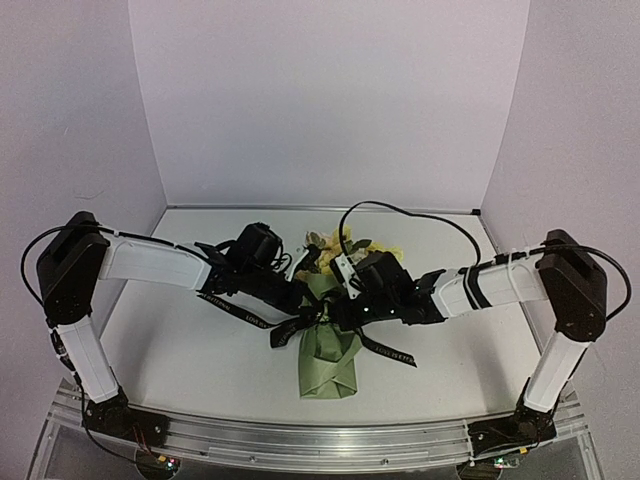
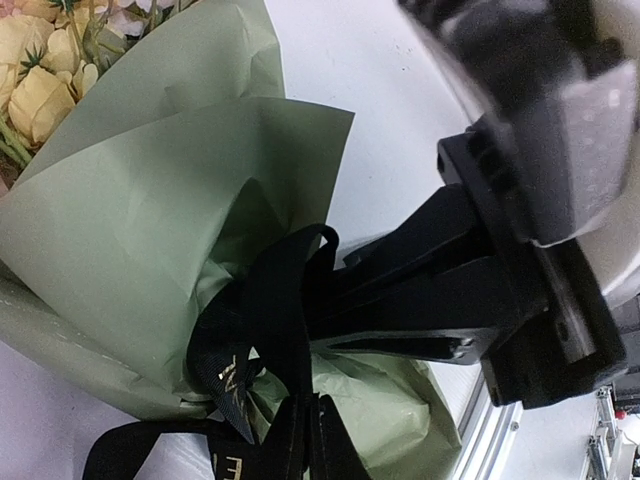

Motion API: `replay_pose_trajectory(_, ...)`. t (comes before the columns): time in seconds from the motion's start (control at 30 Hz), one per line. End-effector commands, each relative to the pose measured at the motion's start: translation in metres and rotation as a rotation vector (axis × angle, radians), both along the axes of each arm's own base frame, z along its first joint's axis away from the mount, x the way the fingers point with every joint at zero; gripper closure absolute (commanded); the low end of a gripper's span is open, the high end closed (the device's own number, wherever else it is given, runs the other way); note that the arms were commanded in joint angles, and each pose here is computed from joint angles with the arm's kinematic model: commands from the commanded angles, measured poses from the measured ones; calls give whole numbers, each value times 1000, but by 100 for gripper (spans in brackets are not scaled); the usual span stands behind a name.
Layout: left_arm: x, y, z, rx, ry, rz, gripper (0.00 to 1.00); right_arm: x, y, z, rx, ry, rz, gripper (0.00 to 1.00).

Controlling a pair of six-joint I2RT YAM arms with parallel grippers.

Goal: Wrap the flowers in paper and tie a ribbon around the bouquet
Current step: Cross the half-tied ribbon over the folded bouquet.

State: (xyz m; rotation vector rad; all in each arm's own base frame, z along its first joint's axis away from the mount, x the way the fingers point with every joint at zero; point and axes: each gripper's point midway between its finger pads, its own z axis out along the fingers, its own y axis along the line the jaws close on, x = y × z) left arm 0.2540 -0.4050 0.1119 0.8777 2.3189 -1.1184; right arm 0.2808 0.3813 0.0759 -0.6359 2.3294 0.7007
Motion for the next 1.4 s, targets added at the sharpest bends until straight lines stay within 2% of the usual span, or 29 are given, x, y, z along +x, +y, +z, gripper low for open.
replay_pose_trajectory(0.0, -2, -8, 32, -87, -59, -33, 95, 19, 15, 15, 74, -56, -52, 100)
replay_pose_trajectory(0.33, -11, -13, 13, -52, -5, -85, 95, 35, 18, 20, 108, -127, -104, 100)
replay_pose_trajectory(0.63, -6, -14, -10, 11, 35, -63, 95, 29, 17, 18, 123, -122, -78, 100)
replay_pose_trajectory(1.03, 6, -17, -19, 52, 47, -20, 95, 18, 14, 19, 134, -107, -43, 100)
replay_pose_trajectory(1.17, 7, -17, -21, 60, 51, -14, 94, 15, 12, 22, 140, -105, -36, 92)
replay_pose_trajectory(1.37, 8, -17, -27, 78, 66, -10, 94, 12, 10, 25, 145, -108, -33, 87)
